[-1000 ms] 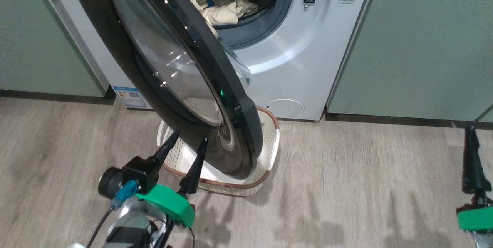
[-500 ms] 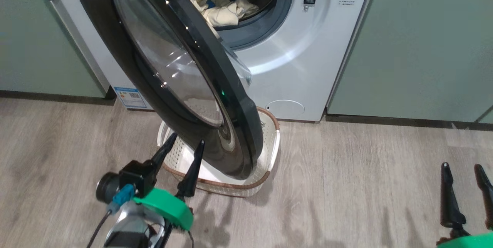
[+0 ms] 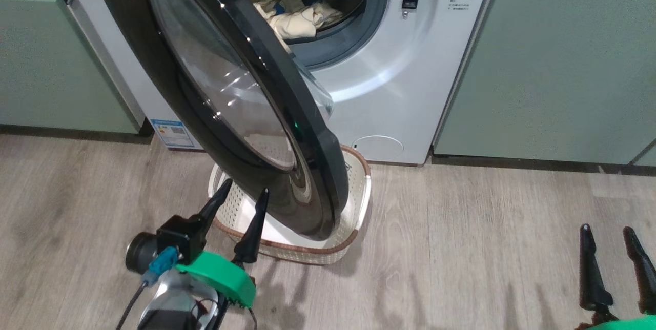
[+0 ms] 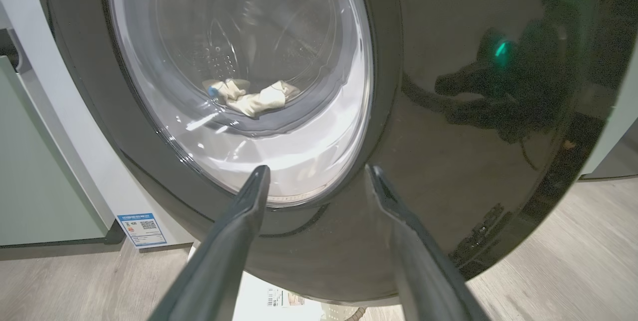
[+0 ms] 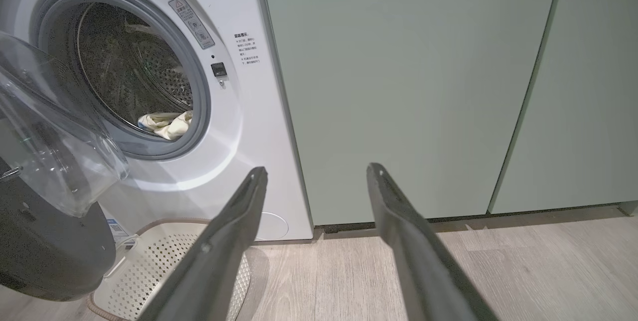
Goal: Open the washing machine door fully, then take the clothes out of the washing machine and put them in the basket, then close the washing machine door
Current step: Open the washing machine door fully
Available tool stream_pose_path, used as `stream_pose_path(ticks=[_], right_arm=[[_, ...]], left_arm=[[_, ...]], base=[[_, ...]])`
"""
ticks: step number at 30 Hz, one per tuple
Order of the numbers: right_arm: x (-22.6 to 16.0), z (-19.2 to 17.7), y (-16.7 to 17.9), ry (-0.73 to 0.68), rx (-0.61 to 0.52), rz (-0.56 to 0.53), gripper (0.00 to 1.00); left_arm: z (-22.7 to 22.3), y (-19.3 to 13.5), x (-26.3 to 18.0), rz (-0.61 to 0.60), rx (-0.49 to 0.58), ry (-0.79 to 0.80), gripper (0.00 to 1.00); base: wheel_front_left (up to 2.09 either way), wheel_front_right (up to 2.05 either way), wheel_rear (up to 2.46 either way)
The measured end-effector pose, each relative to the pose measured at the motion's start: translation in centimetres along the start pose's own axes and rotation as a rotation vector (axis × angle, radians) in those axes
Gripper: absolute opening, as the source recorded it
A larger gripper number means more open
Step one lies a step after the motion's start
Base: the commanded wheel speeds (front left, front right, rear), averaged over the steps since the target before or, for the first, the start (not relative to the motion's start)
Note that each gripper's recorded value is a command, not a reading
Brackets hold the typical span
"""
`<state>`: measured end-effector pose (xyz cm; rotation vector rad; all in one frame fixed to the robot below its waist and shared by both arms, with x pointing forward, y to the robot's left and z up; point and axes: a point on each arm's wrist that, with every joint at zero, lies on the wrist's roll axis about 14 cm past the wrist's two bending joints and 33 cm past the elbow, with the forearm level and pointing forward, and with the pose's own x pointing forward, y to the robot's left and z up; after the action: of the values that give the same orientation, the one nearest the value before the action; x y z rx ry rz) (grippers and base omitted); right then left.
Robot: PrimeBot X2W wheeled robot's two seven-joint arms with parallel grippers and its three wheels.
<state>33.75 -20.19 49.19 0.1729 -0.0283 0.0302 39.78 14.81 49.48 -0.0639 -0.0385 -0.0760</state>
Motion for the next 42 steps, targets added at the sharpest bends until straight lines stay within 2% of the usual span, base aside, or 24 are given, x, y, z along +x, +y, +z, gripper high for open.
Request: stream_pose_path(ticks=[5,6,8,23,27,31,32,36,39,42], right_arm=[[-0.1,0.0,0.0,0.001,0.001,0.0,1.0],[-0.1,0.0,0.0,0.001,0.001,0.0,1.0],[-0.1,-0.1,0.0,0.002,0.001,-0.001,1.0],[-0.2,0.5,0.0,-0.016,-0.008,0.001,1.0],[-0.2,0.7,0.1,-0.02,-0.012,0.003,1.0],[-0.1,0.8,0.2,-0.024,-0.017,0.005,1.0],[-0.1,0.9,0.2,-0.028,-0.017,0.004,1.0],[-0.3,1.4,0.2,-0.044,-0.024,0.004,1.0],[-0.4,1.7,0.1,-0.055,-0.025,0.002,1.0],[-0.6,2.1,-0.1,-0.067,-0.037,-0.005,1.0]], left_arm=[[-0.1,0.0,0.0,0.0,-0.008,0.002,1.0],[-0.1,0.0,0.1,0.001,-0.008,0.003,0.76],[-0.1,0.1,0.1,0.008,-0.007,0.003,0.0],[2.0,1.4,0.4,0.068,0.0,-0.063,0.0],[6.1,1.9,1.2,0.088,0.002,-0.189,0.0],[12.1,1.2,1.6,0.069,0.025,-0.374,0.0],[15.5,0.5,1.4,0.054,0.035,-0.48,0.0],[22.0,-2.1,-0.1,-0.03,0.033,-0.692,0.0],[23.7,-3.8,-0.9,-0.088,0.024,-0.753,0.0],[23.9,-7.1,-1.5,-0.21,0.0,-0.757,0.0]], base=[[0.0,0.0,0.0],[0.0,0.0,0.0],[0.0,0.0,0.0],[0.0,0.0,0.0],[0.0,0.0,0.0],[0.0,0.0,0.0],[0.0,0.0,0.0],[0.0,0.0,0.0],[0.0,0.0,0.0],[0.0,0.0,0.0]])
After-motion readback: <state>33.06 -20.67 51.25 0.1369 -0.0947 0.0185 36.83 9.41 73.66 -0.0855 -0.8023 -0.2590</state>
